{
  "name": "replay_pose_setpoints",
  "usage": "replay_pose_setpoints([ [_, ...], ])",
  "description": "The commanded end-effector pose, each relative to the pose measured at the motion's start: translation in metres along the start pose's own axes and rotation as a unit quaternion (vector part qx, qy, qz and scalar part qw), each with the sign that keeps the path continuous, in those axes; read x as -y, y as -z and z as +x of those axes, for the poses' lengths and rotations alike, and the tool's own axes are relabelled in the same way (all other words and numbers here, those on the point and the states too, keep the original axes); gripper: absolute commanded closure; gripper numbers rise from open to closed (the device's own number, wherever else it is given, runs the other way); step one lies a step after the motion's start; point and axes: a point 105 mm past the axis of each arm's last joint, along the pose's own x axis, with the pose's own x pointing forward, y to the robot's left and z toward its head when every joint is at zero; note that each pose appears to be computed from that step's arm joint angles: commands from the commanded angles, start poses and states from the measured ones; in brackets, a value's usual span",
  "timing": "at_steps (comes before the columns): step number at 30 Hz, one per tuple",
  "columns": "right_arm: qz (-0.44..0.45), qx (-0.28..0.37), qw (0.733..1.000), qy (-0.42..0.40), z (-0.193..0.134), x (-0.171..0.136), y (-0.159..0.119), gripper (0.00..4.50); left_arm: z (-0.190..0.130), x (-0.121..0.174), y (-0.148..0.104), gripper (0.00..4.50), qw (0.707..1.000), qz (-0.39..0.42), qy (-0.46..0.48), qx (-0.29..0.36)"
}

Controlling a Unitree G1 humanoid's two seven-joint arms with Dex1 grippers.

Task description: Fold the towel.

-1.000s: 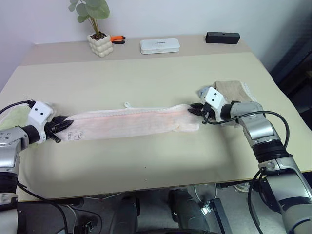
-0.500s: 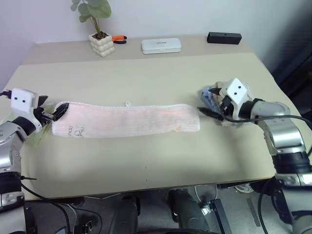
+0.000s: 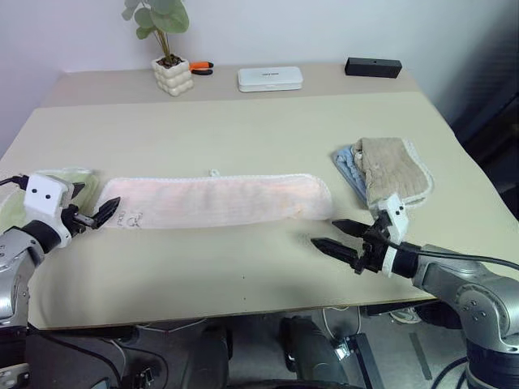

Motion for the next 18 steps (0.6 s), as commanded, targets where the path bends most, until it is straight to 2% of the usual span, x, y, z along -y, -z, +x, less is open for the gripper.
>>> replay_pose_setpoints([
  [1,0.085,0.005,0.996,0.023,0.005,-0.002,0.008,0.05,0.008,0.037,-0.037,0.39,0.995,0.033,0.067,0.072],
  [3,0.121,0.013,0.992,0.036,0.010,0.000,0.008,0.05,0.010,0.063,-0.046,0.39,0.989,0.030,0.114,0.090],
  [6,0.189,0.021,0.980,0.060,0.025,0.005,0.011,0.05,0.005,0.125,-0.050,0.39,0.968,0.022,0.235,0.087],
  [9,0.209,0.023,0.976,0.064,0.028,0.004,0.010,0.05,0.002,0.136,-0.050,0.39,0.964,0.015,0.254,0.081],
  [13,0.316,0.071,0.939,0.115,0.049,0.027,0.000,0.05,-0.008,0.185,-0.053,0.39,0.935,0.001,0.344,0.079],
  [18,0.381,0.092,0.905,0.164,0.055,0.044,0.000,0.05,-0.014,0.200,-0.056,0.39,0.926,-0.012,0.368,0.080],
])
